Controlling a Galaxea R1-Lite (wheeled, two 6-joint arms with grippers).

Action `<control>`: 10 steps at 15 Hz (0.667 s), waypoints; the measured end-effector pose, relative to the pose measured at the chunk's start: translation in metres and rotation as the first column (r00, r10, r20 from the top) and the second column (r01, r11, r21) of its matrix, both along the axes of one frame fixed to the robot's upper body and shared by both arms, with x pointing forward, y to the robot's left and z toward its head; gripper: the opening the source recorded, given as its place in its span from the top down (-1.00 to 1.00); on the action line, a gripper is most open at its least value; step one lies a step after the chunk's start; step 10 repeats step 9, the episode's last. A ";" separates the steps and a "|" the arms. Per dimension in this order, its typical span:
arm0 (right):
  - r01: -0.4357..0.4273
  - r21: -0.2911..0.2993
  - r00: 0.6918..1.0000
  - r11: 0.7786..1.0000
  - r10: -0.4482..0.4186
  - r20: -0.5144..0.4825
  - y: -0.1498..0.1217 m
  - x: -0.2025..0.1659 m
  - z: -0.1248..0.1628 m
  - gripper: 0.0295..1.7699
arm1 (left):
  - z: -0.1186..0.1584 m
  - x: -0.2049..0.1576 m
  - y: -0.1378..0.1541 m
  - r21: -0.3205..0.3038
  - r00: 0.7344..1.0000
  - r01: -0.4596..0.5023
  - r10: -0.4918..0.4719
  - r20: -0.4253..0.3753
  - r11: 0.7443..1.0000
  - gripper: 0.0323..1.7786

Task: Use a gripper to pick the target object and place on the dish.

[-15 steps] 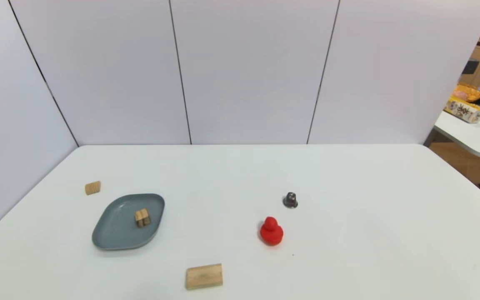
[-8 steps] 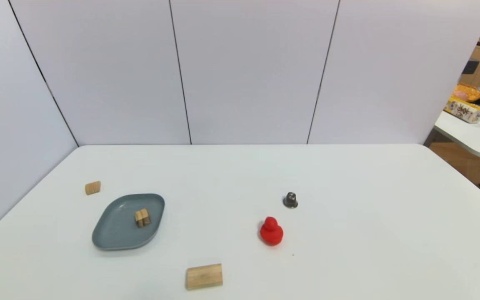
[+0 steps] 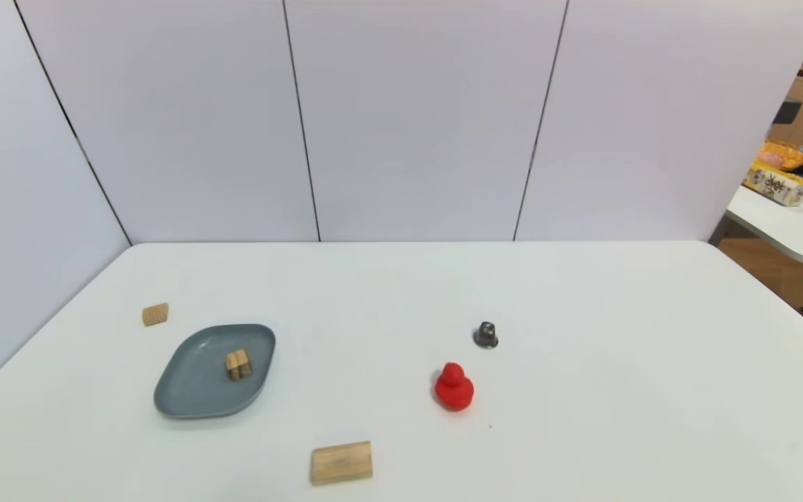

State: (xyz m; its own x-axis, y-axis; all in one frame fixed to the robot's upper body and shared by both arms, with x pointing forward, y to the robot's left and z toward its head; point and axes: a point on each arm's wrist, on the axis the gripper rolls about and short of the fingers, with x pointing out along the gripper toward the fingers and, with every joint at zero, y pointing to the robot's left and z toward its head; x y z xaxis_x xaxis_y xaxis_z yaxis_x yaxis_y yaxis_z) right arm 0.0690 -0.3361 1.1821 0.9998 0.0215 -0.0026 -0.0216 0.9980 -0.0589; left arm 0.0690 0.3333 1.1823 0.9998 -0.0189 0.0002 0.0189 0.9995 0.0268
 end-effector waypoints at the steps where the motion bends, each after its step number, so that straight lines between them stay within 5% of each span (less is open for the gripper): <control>1: 0.000 -0.001 1.000 1.000 0.000 0.000 0.000 0.000 0.000 -0.93 | 0.000 0.000 0.000 0.000 1.000 0.001 -0.001 0.000 1.000 -0.90; 10: 0.010 0.017 1.000 1.000 -0.010 0.001 0.000 0.000 0.000 -0.93 | 0.000 0.000 0.000 0.000 1.000 0.000 0.000 0.000 1.000 -0.90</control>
